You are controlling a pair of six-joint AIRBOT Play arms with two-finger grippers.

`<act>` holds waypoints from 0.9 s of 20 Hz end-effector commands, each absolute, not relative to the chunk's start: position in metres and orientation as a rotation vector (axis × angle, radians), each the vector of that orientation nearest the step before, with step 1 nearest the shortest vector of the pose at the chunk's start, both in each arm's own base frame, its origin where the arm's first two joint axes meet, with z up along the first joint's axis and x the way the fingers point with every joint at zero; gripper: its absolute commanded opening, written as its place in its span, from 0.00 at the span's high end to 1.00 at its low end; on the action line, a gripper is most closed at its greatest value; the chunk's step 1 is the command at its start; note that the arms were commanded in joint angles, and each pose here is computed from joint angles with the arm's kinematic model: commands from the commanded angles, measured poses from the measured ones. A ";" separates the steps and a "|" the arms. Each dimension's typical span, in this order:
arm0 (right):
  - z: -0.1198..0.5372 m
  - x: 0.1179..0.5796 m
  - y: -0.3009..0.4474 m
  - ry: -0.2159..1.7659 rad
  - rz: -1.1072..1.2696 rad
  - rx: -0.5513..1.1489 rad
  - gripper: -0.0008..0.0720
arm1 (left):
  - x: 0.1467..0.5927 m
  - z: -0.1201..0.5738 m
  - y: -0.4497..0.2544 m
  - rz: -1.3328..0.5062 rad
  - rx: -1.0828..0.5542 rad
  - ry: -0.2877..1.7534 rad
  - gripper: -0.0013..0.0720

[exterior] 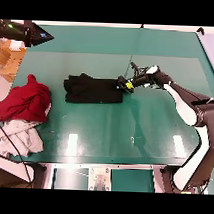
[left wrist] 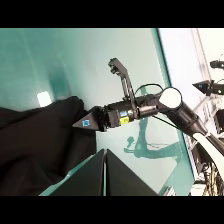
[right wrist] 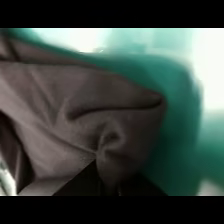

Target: Fold the shirts.

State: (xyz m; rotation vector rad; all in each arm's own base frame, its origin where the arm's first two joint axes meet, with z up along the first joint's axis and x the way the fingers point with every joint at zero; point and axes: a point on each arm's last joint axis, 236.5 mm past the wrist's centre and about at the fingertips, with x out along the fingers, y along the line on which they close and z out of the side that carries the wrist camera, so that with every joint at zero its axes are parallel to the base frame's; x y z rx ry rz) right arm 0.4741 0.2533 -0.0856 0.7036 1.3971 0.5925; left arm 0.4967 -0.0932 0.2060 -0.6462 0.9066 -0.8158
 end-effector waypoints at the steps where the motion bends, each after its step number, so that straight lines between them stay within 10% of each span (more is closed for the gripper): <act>1: -0.025 0.496 0.255 1.274 0.700 0.730 0.96 | 0.496 0.206 -0.093 -0.817 -0.646 0.911 0.94; 8: 0.128 0.530 -0.007 0.870 0.293 0.728 0.97 | 0.496 0.206 -0.093 -0.816 -0.647 0.912 0.95; 18: 0.016 0.225 -0.318 0.808 -0.698 1.092 0.97 | 0.496 0.206 -0.093 -0.816 -0.647 0.909 0.95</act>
